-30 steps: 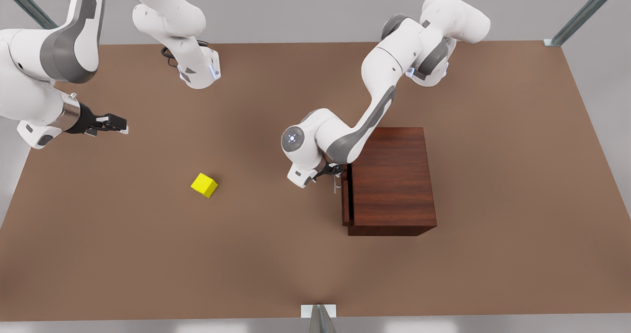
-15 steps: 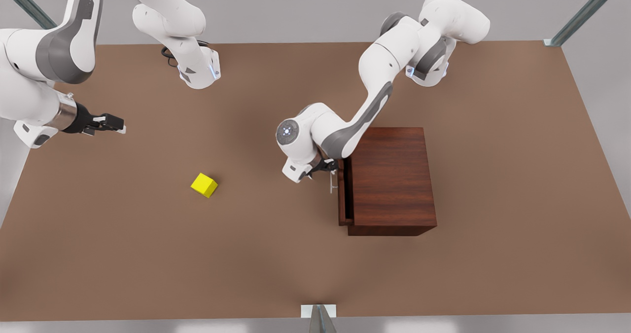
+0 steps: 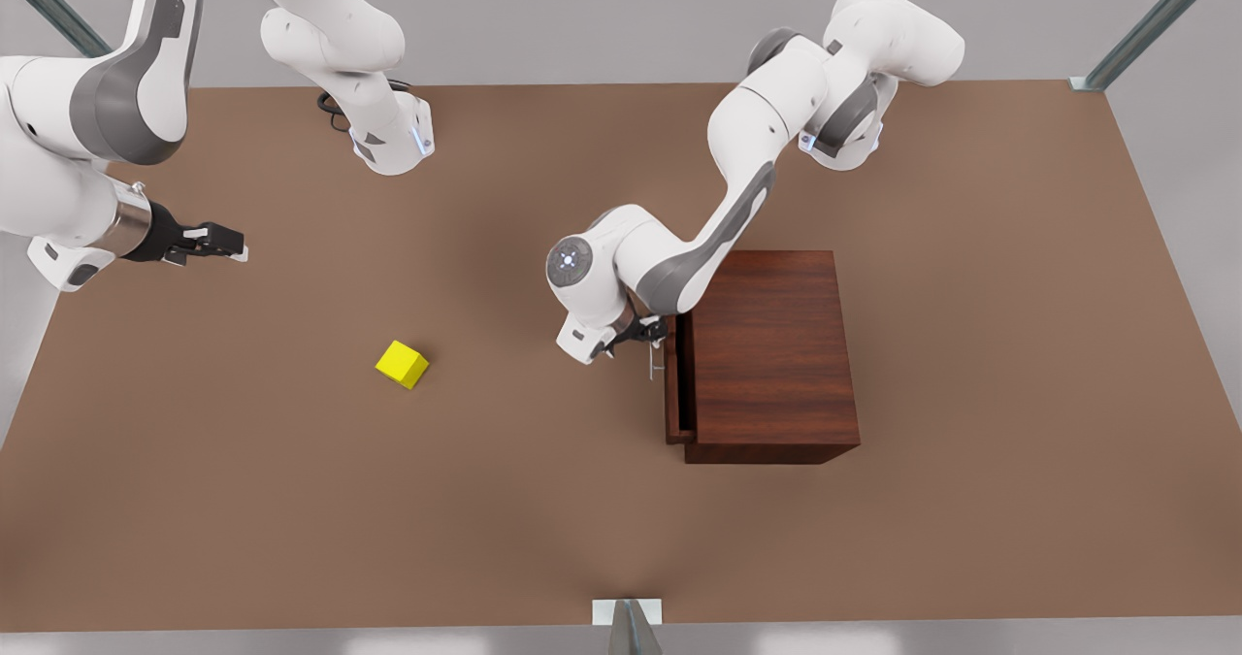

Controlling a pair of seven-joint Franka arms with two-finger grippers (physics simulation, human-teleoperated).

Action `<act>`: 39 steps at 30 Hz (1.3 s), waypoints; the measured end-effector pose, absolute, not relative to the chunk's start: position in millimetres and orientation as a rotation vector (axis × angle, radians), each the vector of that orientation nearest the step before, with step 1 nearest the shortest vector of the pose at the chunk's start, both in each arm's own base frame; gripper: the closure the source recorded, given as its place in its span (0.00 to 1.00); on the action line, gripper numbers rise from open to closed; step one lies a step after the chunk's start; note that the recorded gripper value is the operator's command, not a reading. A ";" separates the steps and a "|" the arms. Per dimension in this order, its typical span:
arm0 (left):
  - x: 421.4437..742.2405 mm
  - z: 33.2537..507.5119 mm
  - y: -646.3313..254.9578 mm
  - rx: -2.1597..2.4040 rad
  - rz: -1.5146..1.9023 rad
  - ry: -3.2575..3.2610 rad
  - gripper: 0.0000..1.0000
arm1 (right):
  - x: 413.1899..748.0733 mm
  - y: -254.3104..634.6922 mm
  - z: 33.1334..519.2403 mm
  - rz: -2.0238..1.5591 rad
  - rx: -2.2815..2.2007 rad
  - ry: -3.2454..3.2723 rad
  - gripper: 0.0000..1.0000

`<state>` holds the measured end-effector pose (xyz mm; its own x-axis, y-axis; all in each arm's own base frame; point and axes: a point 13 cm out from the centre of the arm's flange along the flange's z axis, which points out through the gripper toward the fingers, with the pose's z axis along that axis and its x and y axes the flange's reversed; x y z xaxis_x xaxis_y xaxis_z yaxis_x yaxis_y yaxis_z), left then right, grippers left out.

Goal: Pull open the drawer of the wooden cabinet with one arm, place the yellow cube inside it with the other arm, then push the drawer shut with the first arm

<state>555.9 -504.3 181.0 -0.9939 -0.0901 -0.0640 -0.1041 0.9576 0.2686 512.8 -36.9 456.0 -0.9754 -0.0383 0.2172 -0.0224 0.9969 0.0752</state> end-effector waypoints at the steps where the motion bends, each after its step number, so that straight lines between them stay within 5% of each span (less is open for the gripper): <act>1: 556.9 180.0 -504.1 -0.153 0.421 3.057 0.07 | 512.8 -36.7 456.2 -0.106 0.046 -2.919 0.00; 39: 540.0 186.1 -567.9 -0.053 0.238 3.012 0.06 | 509.3 -46.6 447.4 -0.126 0.017 -2.892 0.00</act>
